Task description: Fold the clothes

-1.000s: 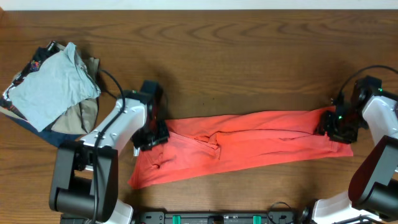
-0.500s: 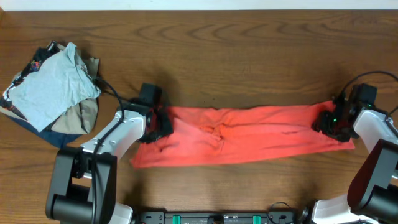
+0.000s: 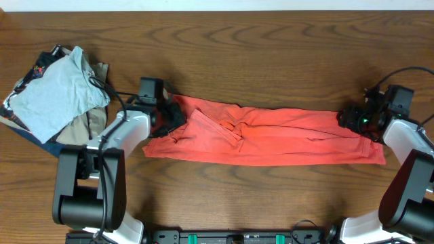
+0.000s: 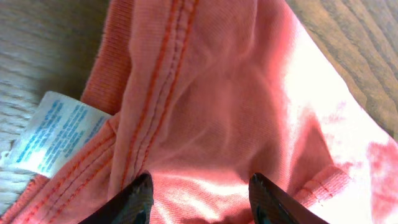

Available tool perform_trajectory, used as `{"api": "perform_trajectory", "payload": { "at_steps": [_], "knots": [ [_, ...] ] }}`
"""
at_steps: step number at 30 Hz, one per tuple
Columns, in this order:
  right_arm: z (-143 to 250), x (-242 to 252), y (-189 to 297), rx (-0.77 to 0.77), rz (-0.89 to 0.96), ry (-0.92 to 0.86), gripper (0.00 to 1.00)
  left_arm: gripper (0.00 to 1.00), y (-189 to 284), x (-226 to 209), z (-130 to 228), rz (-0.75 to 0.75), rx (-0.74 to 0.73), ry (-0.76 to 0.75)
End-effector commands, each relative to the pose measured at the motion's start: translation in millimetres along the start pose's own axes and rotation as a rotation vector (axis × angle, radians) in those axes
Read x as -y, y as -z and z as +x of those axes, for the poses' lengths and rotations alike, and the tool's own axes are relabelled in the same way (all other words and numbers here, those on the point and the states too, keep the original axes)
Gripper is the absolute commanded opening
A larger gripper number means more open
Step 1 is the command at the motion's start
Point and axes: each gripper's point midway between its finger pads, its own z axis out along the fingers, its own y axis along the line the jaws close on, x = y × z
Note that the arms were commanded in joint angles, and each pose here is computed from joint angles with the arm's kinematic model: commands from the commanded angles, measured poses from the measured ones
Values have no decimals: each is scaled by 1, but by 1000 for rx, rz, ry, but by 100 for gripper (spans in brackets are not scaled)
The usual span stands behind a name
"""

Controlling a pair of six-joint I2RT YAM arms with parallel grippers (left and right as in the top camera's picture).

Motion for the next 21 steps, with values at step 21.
{"api": "perform_trajectory", "payload": {
  "at_steps": [21],
  "knots": [
    [24,83,28,-169,306,115,76,57,103,-7,12,-12,71,-25]
  ]
}}
